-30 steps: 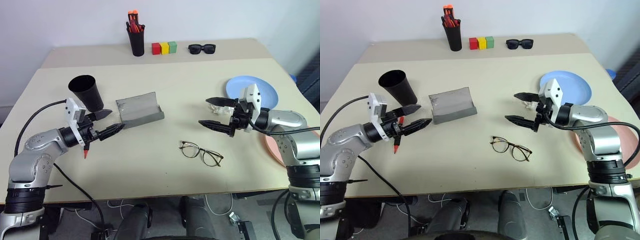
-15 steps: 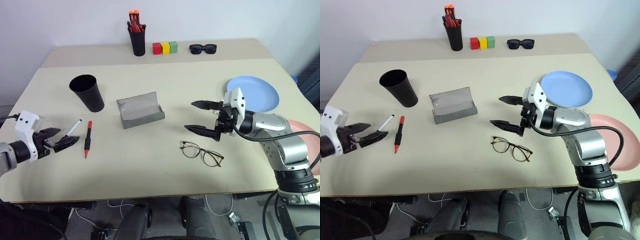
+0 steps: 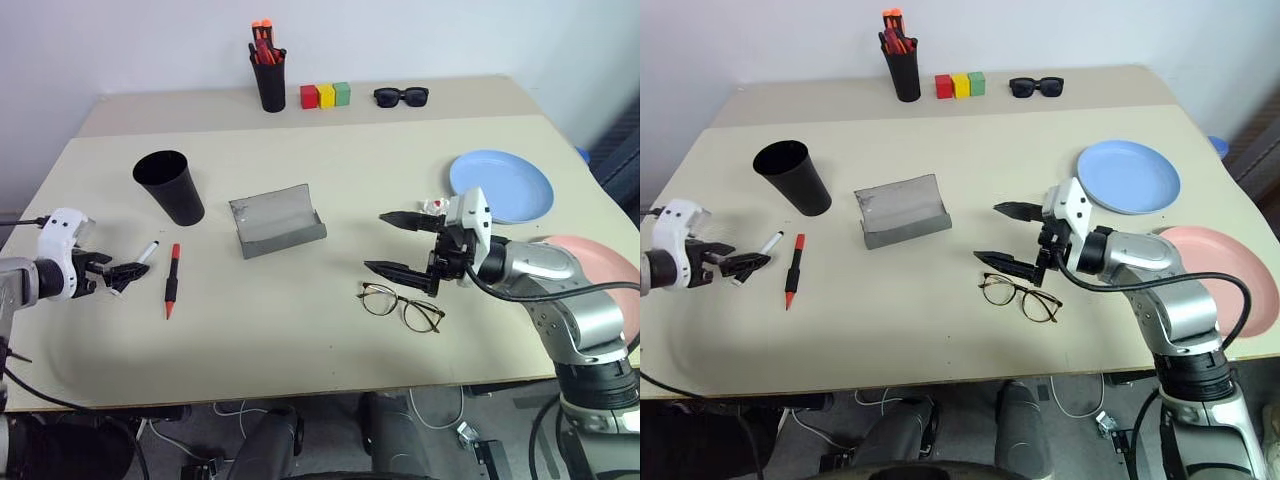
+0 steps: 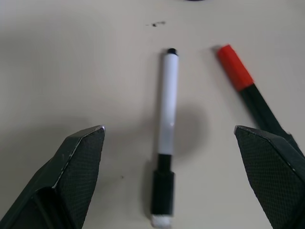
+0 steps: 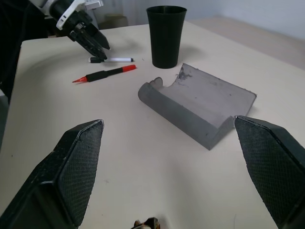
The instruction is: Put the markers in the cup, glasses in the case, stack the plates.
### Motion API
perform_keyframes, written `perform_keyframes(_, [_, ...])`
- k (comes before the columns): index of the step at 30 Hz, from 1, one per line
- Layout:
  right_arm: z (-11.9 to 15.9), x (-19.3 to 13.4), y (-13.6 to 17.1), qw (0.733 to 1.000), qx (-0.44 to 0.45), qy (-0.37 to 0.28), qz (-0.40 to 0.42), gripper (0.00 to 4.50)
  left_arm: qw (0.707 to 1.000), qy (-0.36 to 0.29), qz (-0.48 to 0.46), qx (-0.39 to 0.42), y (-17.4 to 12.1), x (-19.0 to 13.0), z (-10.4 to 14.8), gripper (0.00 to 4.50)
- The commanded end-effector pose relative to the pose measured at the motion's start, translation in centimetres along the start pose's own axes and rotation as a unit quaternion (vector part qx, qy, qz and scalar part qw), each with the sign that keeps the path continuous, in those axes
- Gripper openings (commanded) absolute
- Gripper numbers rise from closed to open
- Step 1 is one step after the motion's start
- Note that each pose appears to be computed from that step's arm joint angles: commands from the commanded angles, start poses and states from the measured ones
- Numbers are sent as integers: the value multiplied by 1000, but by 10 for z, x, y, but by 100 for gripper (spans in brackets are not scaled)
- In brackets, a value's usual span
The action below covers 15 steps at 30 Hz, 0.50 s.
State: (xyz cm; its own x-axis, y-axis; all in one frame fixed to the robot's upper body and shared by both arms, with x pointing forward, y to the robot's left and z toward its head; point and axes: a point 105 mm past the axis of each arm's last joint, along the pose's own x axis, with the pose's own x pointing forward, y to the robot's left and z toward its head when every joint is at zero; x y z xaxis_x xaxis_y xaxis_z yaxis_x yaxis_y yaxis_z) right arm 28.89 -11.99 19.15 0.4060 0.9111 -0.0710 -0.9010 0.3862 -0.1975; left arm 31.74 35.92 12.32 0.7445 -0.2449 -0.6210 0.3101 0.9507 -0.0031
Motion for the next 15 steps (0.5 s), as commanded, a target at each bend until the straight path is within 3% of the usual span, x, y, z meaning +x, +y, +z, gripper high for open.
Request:
perform_keyframes(1, [13, -3, 2, 1000, -22, -13, -4, 446, 1000, 11, -13, 12, 0, 8, 2, 450])
perform_keyframes(3, [13, -4, 2, 1000, -21, -13, -6, 446, 999, 21, -23, 8, -1, 12, 0, 450])
perform_keyframes(6, [11, -6, 1, 1000, -21, -8, -11, 450, 998, 45, -45, 6, -5, 16, -5, 360])
perform_keyframes(13, [8, -6, 0, 1000, -21, -6, -17, 450, 994, 80, -73, 13, -13, 19, -13, 7])
perform_keyframes(15, [8, -5, -1, 1000, -21, -5, -17, 450, 995, 62, -79, 13, -13, 19, -7, 7])
